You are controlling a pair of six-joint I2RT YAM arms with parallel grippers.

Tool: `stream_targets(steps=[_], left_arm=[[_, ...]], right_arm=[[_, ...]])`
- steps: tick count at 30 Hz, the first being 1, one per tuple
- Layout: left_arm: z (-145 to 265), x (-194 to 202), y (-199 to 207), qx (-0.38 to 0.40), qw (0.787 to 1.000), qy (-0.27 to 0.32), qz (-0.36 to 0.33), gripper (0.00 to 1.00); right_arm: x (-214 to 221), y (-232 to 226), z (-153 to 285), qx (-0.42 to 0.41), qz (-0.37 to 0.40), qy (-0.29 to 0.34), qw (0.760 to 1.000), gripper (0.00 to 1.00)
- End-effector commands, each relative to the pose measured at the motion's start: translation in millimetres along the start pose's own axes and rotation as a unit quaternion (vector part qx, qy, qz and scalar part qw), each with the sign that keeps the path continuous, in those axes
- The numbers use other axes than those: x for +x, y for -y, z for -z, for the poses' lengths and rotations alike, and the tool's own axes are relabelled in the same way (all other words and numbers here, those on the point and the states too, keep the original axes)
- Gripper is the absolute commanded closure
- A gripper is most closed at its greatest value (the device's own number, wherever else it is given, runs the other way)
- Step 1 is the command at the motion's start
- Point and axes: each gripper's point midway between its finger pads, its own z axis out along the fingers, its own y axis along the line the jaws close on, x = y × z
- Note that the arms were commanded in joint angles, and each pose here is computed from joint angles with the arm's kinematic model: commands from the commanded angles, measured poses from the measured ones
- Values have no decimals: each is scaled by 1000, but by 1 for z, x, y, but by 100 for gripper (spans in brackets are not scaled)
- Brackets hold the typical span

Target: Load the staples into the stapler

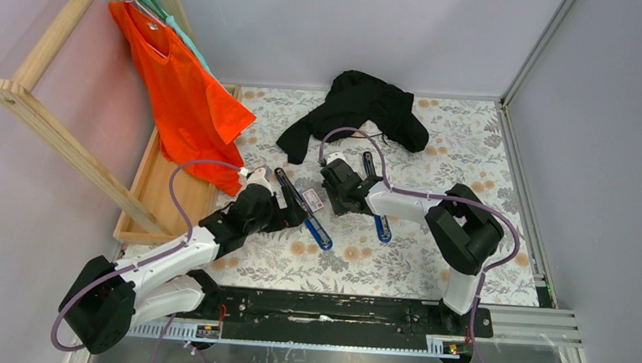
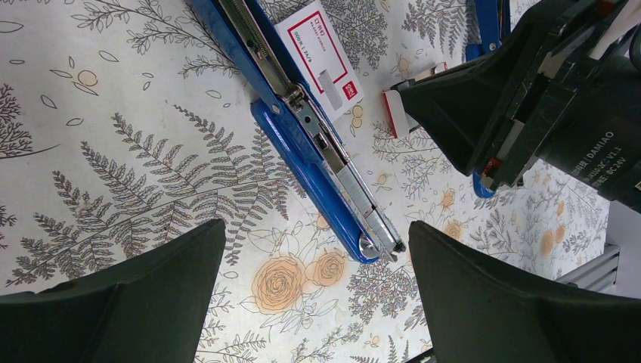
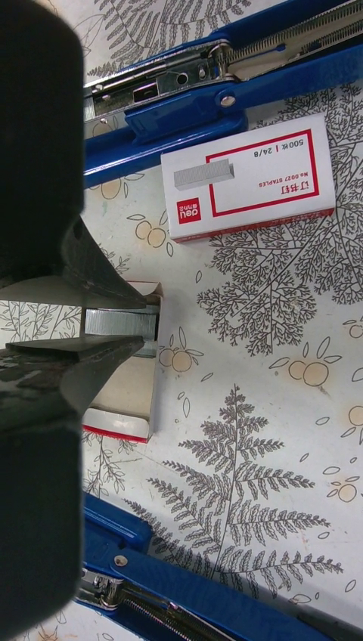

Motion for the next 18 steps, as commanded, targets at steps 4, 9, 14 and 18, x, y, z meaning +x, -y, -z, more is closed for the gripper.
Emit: stream_targets(steps=[4, 9, 14, 18], left_arm=[[2, -18, 21, 33, 999, 27, -1, 2], [2, -19, 22, 34, 999, 28, 0, 3], [1, -18, 22, 34, 999, 26, 0, 3], [2, -18, 22, 34, 999, 26, 0, 3]], right_arm=[[-18, 4, 20, -2, -11, 33, 999, 74], [-21, 5, 23, -3, -12, 41, 999, 74], [-17, 5, 19, 0, -7, 35, 999, 74], [-12, 6, 15, 4, -3, 25, 1000, 74]])
